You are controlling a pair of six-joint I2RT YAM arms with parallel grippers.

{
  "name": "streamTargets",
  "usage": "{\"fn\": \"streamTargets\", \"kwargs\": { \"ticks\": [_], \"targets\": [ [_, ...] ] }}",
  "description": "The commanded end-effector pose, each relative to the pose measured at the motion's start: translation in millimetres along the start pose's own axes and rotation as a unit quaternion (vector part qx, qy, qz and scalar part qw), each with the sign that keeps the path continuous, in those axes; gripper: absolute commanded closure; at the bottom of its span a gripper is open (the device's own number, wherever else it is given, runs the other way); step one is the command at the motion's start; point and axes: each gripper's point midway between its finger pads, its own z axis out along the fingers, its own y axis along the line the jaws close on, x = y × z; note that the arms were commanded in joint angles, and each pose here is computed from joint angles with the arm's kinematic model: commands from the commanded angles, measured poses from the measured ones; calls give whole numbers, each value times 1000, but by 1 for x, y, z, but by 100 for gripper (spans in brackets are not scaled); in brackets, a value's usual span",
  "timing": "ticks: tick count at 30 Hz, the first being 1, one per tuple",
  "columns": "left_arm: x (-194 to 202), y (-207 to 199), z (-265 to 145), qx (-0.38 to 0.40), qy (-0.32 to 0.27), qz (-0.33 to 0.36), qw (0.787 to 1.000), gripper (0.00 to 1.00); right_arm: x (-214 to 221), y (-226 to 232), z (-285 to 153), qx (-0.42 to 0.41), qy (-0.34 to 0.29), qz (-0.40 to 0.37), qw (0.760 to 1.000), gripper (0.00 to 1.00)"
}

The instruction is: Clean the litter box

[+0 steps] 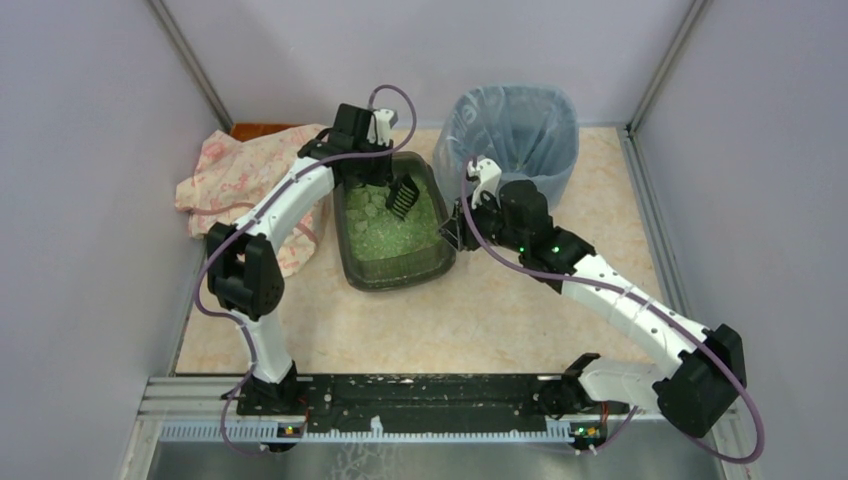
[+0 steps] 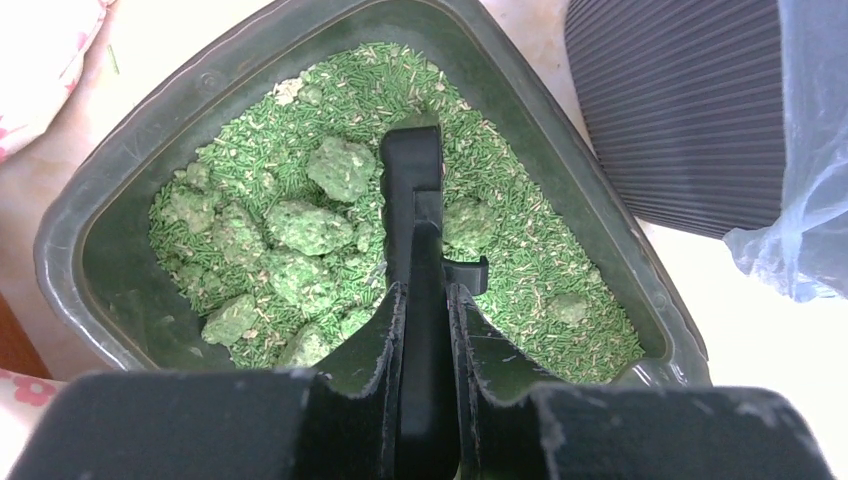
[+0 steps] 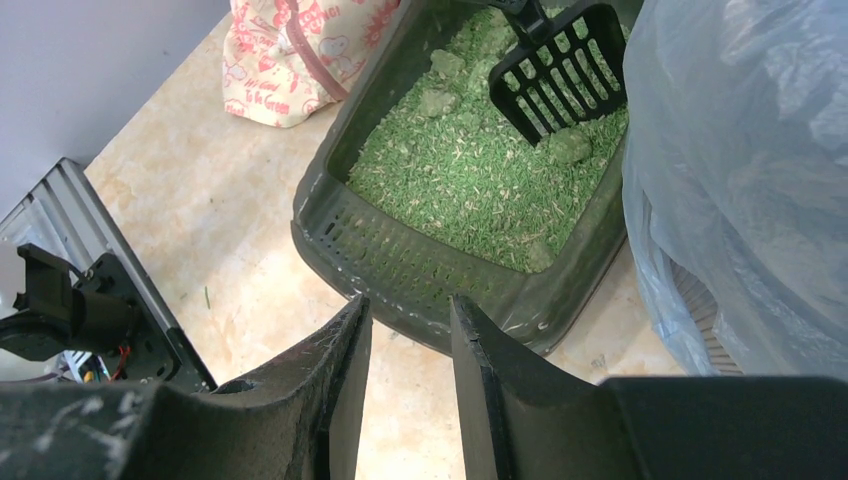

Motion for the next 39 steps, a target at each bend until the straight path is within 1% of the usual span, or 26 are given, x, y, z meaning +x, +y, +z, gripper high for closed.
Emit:
{"fn": "streamTargets", "kwargs": {
  "ticks": [1, 3, 7, 9, 12, 15, 18, 21, 24, 29, 32, 36, 39],
  "targets": [
    [60, 14, 2, -24, 103, -16, 994, 100, -20, 4, -11, -9, -41, -11, 999, 65],
    [61, 26, -3, -51, 109, -13, 993, 100, -18, 3, -12, -8, -41, -12, 999, 65],
    [63, 41, -14, -80, 114, -13, 990, 100, -17, 1, -12, -6, -41, -11, 999, 65],
    [65, 39, -16, -71, 119, -12, 990, 100, -17, 2, -12, -7, -42, -11, 999, 65],
    [76, 28, -9, -37, 135, -17, 990, 100, -17, 2, -11, -9, -42, -10, 999, 65],
    [89, 23, -4, -24, 156, -30, 987, 100, -17, 3, -12, -12, -43, -9, 999, 65],
    [95, 22, -4, -21, 162, -28, 986, 100, -15, 3, -14, -10, -46, -8, 999, 65],
    [86, 34, -15, -53, 150, -19, 987, 100, -14, 1, -16, -5, -46, -9, 999, 65],
    [74, 40, -28, -57, 136, -17, 989, 100, -14, 1, -16, -6, -47, -10, 999, 65],
    [73, 35, -30, -38, 140, -21, 989, 100, -15, 2, -15, -11, -49, -8, 999, 65],
    [75, 41, -33, -51, 151, -23, 987, 100, -14, 0, -15, -8, -49, -8, 999, 65],
    [65, 47, -45, -57, 137, -33, 988, 100, -11, -1, -16, -6, -51, -6, 999, 65],
    [56, 48, -51, -49, 113, -66, 990, 100, -10, -1, -14, -8, -51, -3, 999, 65]
  ]
}}
